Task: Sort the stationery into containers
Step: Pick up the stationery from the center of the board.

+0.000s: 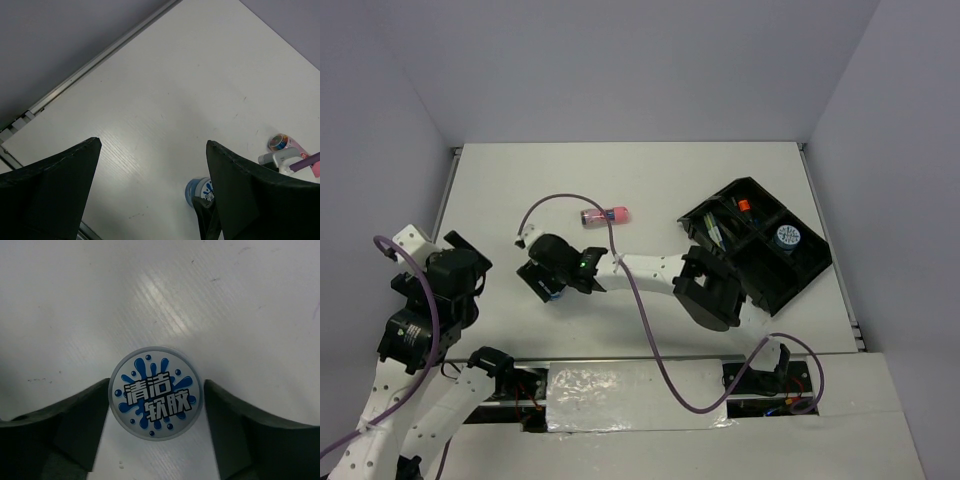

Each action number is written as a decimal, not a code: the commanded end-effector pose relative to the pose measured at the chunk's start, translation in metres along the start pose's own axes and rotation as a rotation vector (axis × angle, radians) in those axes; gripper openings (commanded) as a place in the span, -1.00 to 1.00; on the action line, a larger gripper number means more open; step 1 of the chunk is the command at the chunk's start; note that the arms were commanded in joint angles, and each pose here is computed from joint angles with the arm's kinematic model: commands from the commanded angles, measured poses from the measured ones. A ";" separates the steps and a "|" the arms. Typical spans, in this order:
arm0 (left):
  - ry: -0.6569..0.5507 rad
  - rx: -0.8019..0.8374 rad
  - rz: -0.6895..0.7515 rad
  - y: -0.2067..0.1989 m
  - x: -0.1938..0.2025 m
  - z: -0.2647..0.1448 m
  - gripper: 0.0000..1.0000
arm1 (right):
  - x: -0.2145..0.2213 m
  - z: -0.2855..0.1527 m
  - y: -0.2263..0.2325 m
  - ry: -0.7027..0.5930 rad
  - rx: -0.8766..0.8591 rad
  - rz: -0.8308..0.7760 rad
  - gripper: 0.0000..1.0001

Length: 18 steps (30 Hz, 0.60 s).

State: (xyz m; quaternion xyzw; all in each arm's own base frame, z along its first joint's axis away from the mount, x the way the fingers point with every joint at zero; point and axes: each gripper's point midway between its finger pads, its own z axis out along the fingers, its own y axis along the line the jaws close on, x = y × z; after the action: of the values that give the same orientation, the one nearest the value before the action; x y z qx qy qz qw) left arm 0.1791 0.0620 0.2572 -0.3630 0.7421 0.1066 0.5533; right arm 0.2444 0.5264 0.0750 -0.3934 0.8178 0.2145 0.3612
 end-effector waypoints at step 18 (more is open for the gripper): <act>0.017 0.087 0.060 -0.024 0.002 0.005 0.99 | 0.093 -0.334 -0.367 -0.250 0.994 0.741 -0.73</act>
State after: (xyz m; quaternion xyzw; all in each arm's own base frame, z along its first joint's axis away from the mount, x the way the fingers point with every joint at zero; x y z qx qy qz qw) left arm 0.1904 0.0512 0.2584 -0.3293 0.7588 0.0929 0.5542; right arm 0.3765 0.1763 0.2115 0.0048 0.8558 0.0940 0.5087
